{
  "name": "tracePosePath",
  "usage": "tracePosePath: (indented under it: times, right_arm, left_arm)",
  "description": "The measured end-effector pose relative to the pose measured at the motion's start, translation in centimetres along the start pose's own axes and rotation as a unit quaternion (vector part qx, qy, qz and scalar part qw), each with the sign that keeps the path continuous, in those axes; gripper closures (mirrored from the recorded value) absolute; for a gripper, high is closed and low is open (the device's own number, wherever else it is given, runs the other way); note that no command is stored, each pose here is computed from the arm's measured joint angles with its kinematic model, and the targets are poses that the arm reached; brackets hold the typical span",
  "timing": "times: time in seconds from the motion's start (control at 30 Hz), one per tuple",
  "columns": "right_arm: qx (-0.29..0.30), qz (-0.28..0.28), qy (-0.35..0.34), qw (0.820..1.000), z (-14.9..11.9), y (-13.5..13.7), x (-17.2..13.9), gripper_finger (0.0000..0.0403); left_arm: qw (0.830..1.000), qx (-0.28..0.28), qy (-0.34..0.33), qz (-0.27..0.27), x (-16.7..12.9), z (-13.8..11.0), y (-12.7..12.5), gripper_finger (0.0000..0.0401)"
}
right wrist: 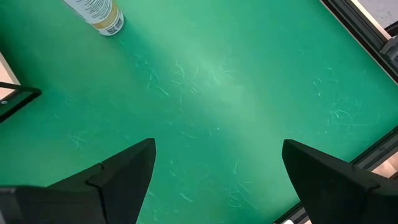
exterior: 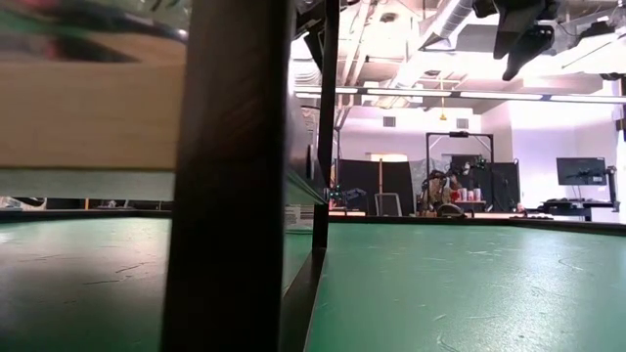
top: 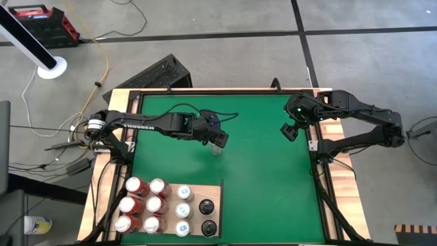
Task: Place canned beverage on shelf
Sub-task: Put the white yellow soda can on the shelf aligned with the other yellow soda can
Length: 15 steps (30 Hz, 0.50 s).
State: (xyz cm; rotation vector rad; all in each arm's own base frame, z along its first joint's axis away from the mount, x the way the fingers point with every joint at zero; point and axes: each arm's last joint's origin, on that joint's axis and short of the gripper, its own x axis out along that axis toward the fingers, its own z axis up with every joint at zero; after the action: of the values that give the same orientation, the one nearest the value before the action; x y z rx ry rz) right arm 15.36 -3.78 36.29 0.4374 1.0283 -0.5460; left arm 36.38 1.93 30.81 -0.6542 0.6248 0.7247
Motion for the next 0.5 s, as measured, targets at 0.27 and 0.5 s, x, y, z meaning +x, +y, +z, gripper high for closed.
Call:
tracePosePath:
  times: [0.27, 0.5]
  right_arm:
    - [0.0, 0.004, -0.009, 1.0, 0.2, 0.1, 0.0, 0.0029]
    - [0.002, 0.004, -0.008, 1.0, 0.2, 0.1, 0.0, 0.0029]
  left_arm:
    - [0.999, 0.047, 0.013, 0.008, 1.5, -0.9, -0.4, 0.0086]
    - [0.996, 0.087, 0.006, -0.005, 1.9, -0.8, -0.5, 0.0086]
